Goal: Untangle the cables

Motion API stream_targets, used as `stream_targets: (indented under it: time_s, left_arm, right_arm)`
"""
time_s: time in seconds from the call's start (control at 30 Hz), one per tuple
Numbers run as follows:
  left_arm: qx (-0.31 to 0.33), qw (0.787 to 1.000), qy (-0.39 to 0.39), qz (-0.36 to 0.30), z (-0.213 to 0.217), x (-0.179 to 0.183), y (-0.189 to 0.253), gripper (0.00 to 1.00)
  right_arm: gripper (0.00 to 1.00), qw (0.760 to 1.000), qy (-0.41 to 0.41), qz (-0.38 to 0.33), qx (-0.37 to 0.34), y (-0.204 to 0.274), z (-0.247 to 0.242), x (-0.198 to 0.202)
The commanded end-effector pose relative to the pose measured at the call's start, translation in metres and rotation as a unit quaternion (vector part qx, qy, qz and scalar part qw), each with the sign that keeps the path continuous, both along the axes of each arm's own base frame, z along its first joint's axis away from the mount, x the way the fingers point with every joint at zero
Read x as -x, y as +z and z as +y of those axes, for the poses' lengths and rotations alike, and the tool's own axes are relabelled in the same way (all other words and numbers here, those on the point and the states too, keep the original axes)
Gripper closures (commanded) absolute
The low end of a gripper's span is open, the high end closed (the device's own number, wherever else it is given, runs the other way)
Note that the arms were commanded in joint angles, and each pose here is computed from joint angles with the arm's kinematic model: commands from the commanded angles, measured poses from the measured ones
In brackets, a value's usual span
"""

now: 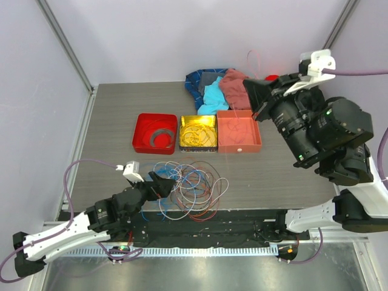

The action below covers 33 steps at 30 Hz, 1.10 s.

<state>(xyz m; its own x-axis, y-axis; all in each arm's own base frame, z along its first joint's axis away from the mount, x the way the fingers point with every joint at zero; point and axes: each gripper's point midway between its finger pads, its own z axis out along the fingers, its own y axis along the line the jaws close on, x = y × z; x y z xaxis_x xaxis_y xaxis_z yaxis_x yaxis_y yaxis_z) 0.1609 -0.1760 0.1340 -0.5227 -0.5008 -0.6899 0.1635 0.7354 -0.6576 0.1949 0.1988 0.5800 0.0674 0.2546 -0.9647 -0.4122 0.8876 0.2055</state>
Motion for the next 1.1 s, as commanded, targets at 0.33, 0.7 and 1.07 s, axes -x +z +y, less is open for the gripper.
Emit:
stream_targets:
  time_s: [0.33, 0.7, 1.07]
  left_arm:
    - [0.001, 1.0, -0.021, -0.001, -0.015, 0.0, -0.004, 0.0]
    - [-0.008, 0.999, -0.038, 0.004, -0.029, -0.001, -0.009, 0.0]
    - [-0.005, 0.998, -0.058, 0.015, -0.035, 0.005, -0.015, 0.0]
  right_arm:
    - [0.99, 0.988, -0.113, -0.091, -0.042, 0.099, -0.05, -0.009]
    - [0.99, 0.965, -0.16, -0.19, -0.081, 0.155, -0.067, -0.003]
    - [0.99, 0.967, -0.235, -0.101, -0.005, 0.078, -0.056, -0.1]
